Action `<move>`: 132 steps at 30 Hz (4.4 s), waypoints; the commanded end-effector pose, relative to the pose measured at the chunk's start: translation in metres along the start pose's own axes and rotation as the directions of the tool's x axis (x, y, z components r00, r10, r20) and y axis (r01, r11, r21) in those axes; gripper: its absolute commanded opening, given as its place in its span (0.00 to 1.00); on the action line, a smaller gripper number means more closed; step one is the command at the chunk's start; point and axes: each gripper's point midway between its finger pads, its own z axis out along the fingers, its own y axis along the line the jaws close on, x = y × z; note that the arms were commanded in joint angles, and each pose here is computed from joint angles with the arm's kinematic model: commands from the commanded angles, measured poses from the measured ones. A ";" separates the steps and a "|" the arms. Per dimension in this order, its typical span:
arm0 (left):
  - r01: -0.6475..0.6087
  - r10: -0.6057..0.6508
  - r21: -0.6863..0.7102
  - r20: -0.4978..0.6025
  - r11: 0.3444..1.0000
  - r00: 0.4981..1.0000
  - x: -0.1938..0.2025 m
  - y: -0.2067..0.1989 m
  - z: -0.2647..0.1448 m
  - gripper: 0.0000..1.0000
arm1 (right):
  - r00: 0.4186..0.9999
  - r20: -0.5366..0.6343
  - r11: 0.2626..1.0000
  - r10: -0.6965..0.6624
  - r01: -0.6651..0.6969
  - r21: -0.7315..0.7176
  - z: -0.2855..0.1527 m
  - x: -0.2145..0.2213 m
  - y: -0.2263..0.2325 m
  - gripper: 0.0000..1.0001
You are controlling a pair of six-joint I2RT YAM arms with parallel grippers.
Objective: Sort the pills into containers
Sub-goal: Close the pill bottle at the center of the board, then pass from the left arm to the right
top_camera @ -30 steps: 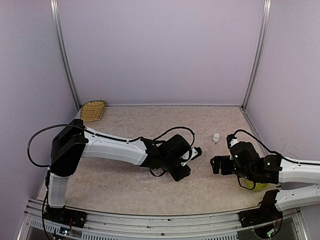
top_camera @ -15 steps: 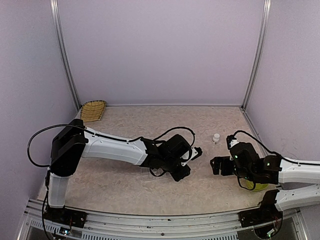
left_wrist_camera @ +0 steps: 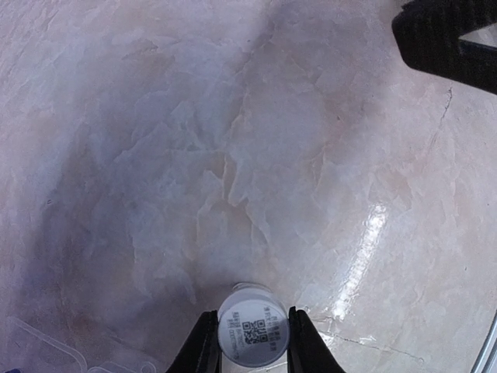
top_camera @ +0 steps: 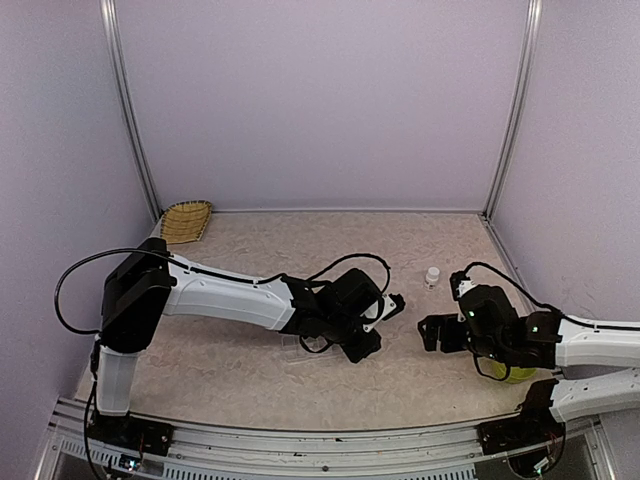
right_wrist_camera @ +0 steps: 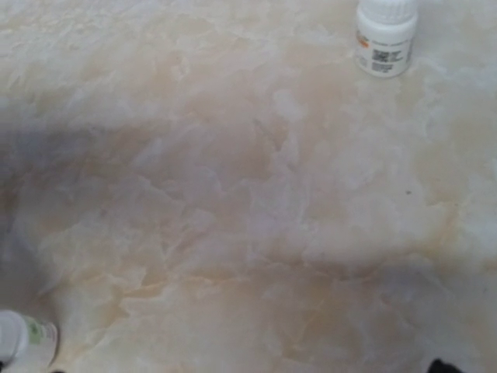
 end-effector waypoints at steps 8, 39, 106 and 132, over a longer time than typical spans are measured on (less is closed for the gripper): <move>-0.015 -0.025 0.153 0.254 0.988 0.967 -0.055 -0.008 -0.078 0.15 | 0.989 0.090 0.869 -0.122 0.150 -0.472 -0.031 -0.007 0.077 0.99; -0.428 0.079 0.474 0.594 0.770 0.801 -0.059 -0.102 -0.218 0.15 | 0.937 0.308 0.152 -0.167 0.333 -0.931 -0.153 -0.020 0.187 0.79; -0.379 0.040 0.426 0.620 0.822 0.784 -0.055 -0.087 -0.215 0.13 | 0.938 0.259 0.108 -0.230 0.289 -0.951 -0.136 0.007 0.201 0.48; 0.019 -0.200 0.346 0.497 0.938 0.844 -0.068 -0.019 -0.178 0.61 | 0.913 0.336 0.499 -0.231 0.407 -0.765 -0.082 -0.028 0.174 0.23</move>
